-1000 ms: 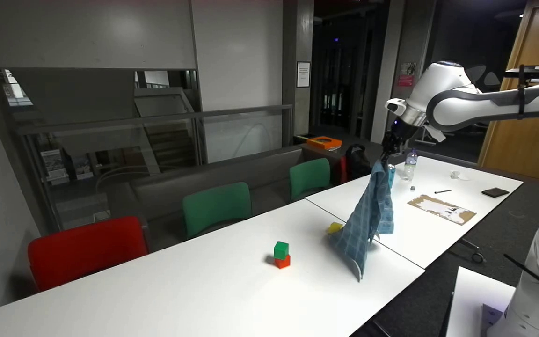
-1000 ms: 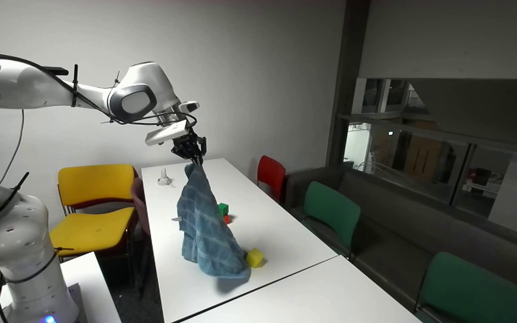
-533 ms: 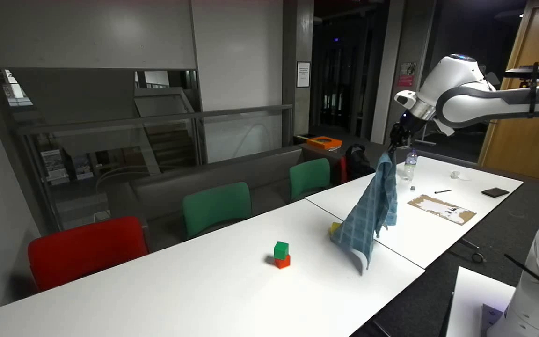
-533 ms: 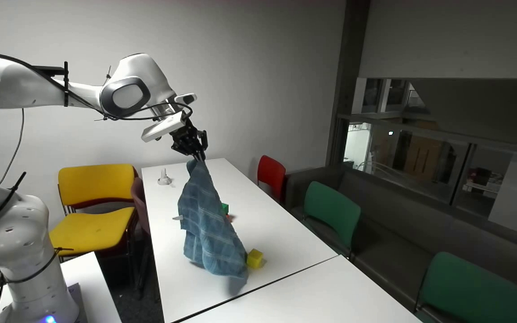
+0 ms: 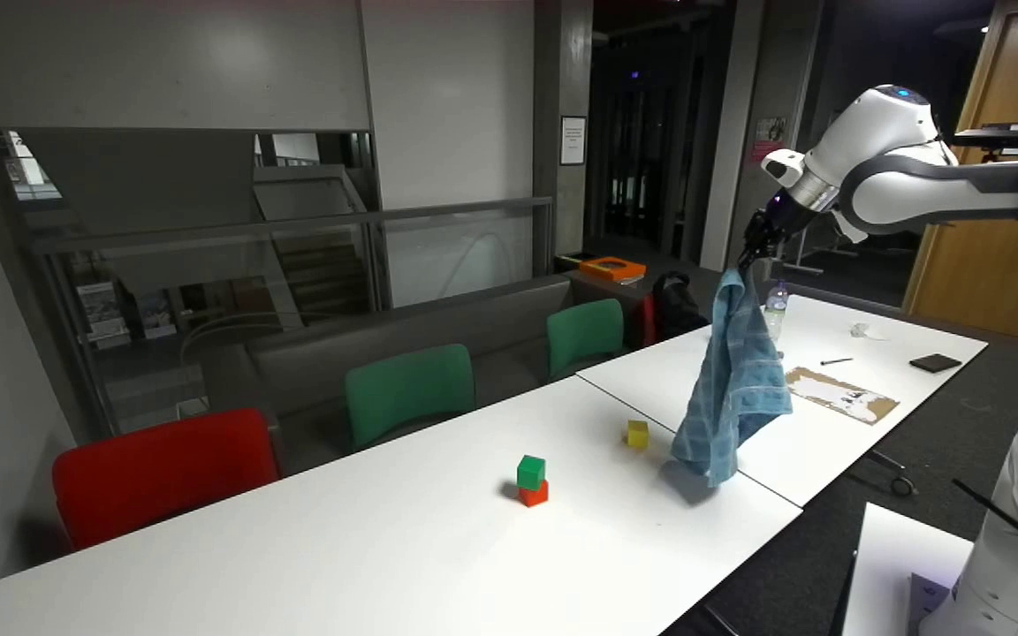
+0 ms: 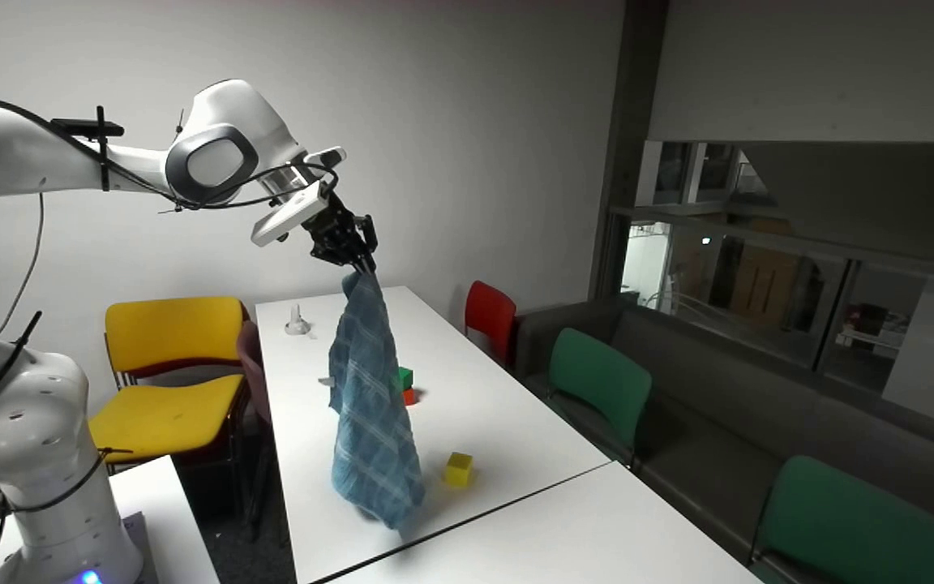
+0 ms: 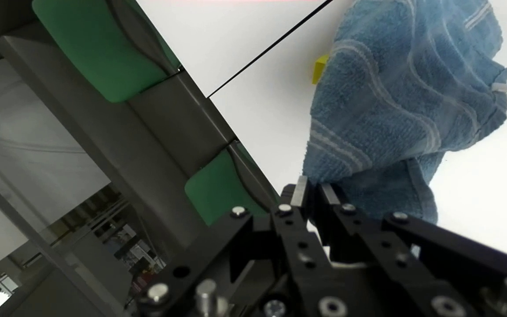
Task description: Pull the blue towel from underneath the yellow block, place the towel over the yellow block
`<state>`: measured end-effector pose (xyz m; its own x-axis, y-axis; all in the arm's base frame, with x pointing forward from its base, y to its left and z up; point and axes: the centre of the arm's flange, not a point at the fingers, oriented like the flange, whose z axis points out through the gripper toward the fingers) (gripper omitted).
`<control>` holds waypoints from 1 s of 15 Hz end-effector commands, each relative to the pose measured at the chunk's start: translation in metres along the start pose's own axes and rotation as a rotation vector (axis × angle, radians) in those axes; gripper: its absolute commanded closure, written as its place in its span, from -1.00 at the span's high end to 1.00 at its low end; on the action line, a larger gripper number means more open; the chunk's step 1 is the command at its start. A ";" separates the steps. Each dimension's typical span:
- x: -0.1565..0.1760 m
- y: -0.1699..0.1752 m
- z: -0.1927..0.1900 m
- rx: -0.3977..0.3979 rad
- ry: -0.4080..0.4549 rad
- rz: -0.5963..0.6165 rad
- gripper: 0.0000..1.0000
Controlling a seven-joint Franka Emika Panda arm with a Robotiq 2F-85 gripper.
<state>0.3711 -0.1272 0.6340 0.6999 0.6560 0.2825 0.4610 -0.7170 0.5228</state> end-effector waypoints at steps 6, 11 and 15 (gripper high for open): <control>-0.002 0.018 0.014 -0.035 0.060 0.063 -0.97; 0.006 0.020 0.052 0.019 0.044 0.064 -0.97; 0.015 0.017 0.087 0.086 0.007 0.064 -0.97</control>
<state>0.4128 -0.1452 0.5848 0.7255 0.6181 0.3026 0.4600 -0.7626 0.4547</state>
